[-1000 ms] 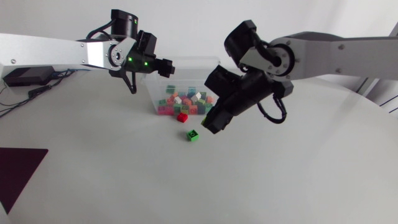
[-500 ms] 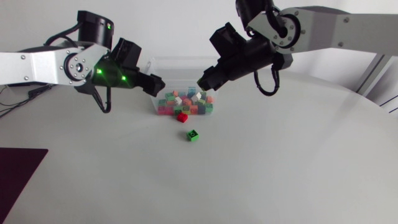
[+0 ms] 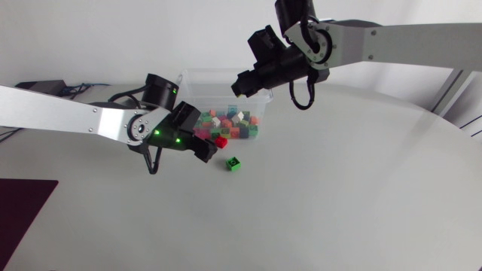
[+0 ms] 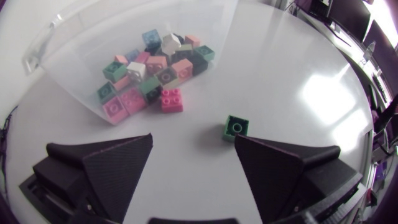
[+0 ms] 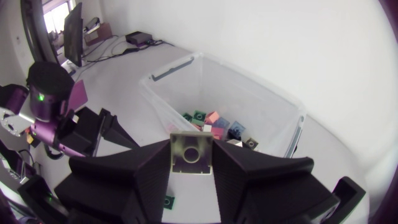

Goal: Place the duplo bricks in the container

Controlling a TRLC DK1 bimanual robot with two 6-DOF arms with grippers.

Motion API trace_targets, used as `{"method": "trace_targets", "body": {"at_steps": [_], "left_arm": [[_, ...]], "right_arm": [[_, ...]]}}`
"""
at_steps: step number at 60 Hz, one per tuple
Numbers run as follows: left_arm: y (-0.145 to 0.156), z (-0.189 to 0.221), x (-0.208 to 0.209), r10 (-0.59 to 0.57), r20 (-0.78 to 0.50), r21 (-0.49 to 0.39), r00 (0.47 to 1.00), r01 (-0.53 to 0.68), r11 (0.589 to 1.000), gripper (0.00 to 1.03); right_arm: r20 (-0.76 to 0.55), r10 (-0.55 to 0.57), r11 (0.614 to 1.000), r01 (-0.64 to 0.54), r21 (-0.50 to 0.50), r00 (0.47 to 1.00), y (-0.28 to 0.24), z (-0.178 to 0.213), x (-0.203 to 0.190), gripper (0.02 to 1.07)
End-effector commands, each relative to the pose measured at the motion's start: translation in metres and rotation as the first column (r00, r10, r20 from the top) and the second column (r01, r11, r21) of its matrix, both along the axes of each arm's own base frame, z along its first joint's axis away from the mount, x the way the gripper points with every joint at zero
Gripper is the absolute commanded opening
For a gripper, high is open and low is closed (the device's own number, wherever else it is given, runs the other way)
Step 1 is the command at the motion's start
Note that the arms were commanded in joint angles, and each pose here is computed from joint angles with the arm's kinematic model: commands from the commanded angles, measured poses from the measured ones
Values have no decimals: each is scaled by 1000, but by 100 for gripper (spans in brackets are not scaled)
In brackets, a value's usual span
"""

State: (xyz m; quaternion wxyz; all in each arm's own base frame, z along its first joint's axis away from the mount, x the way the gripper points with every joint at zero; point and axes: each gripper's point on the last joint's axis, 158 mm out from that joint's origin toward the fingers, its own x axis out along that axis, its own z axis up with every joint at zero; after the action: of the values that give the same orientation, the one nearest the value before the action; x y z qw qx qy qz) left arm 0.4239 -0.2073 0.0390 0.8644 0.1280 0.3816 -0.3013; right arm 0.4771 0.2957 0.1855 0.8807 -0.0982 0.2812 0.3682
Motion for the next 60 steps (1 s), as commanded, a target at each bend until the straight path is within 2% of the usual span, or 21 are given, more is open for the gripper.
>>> {"method": "trace_targets", "body": {"at_steps": [1, 27, 42, 43, 48, 50, 52, 60], "left_arm": [[-2, -25, -3, -11, -43, 13, 999, 12, 1000, 92], [-9, -57, 14, 39, -36, 6, 999, -39, 999, 92], [-14, -62, 31, 93, -24, -19, 995, -94, 995, 92], [-13, -62, 33, 99, -22, -18, 995, -99, 995, 92], [-15, -61, 38, 113, -6, -30, 994, -113, 993, 92], [-17, -61, 40, 112, 0, -29, 994, -112, 993, 92], [-18, -62, 42, 120, 6, -29, 993, -120, 992, 92], [-19, -69, 50, 138, 8, -43, 990, -138, 990, 92]], "right_arm": [[12, -28, 999, 28, 35, 1000, 1, 4, 15, 24], [40, -96, 992, 92, 89, 995, 1, -7, 63, 24], [63, -148, 984, 141, 106, 987, -8, -12, 88, 25], [65, -158, 983, 151, 108, 985, -10, -13, 90, 29], [64, -187, 977, 179, 117, 980, -17, -13, 98, 67], [62, -189, 977, 181, 116, 980, -18, -14, 99, 88], [64, -190, 976, 182, 117, 980, -20, -11, 97, 103], [74, -186, 977, 176, 123, 980, -25, -4, 77, 103]]}}
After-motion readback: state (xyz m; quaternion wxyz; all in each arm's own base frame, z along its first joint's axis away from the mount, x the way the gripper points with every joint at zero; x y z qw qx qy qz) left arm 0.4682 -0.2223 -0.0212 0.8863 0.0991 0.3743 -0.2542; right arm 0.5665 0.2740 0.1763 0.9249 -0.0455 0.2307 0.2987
